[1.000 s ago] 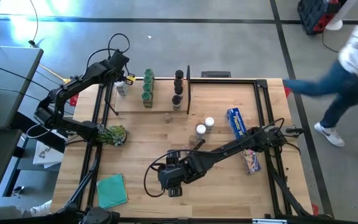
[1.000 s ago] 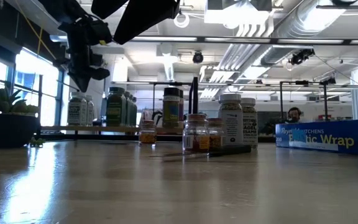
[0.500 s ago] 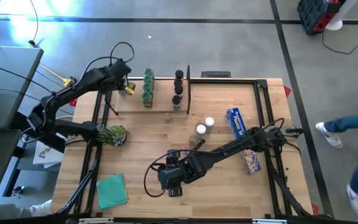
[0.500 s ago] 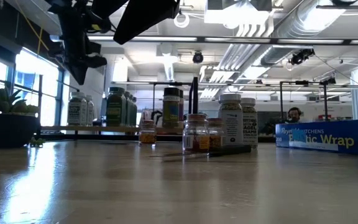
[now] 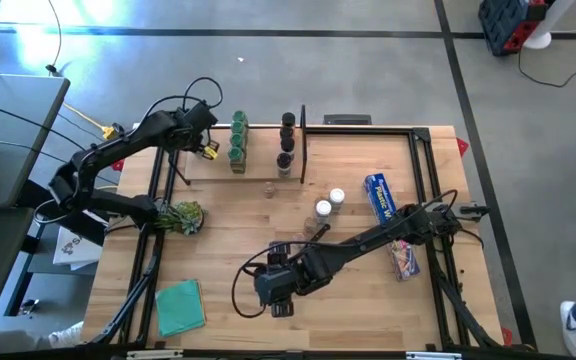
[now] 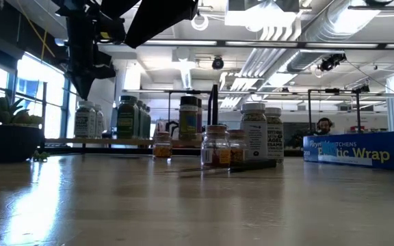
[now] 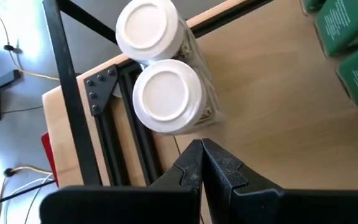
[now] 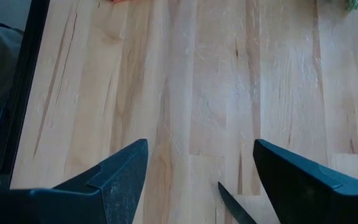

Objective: Shelf spices
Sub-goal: Adjust the white lid seasoning bottles

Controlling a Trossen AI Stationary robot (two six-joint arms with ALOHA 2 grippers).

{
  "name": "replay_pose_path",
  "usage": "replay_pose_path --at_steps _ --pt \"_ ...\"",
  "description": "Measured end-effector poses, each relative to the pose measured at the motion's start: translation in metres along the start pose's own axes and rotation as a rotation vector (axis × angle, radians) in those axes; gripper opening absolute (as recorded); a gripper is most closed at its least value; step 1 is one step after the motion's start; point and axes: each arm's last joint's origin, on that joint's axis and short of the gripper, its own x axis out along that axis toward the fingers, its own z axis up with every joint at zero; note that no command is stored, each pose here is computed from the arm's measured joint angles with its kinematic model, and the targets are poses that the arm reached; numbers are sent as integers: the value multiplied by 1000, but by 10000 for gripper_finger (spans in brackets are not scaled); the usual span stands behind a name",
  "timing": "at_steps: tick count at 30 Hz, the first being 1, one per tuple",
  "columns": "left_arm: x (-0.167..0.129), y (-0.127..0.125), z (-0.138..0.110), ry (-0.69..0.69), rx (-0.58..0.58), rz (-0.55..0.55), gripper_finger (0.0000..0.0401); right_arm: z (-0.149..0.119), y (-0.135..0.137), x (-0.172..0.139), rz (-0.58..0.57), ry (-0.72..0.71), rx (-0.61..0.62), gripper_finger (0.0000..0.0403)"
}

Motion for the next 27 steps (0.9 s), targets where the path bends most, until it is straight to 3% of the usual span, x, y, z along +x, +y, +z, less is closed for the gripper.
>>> replay_pose_path --at_steps 16,27 --pt "6 11 1 55 -35 -15 0 0 0 0 1 -3 3 286" --pt "20 4 3 129 -28 -19 0 0 0 0 1 -3 -3 286"
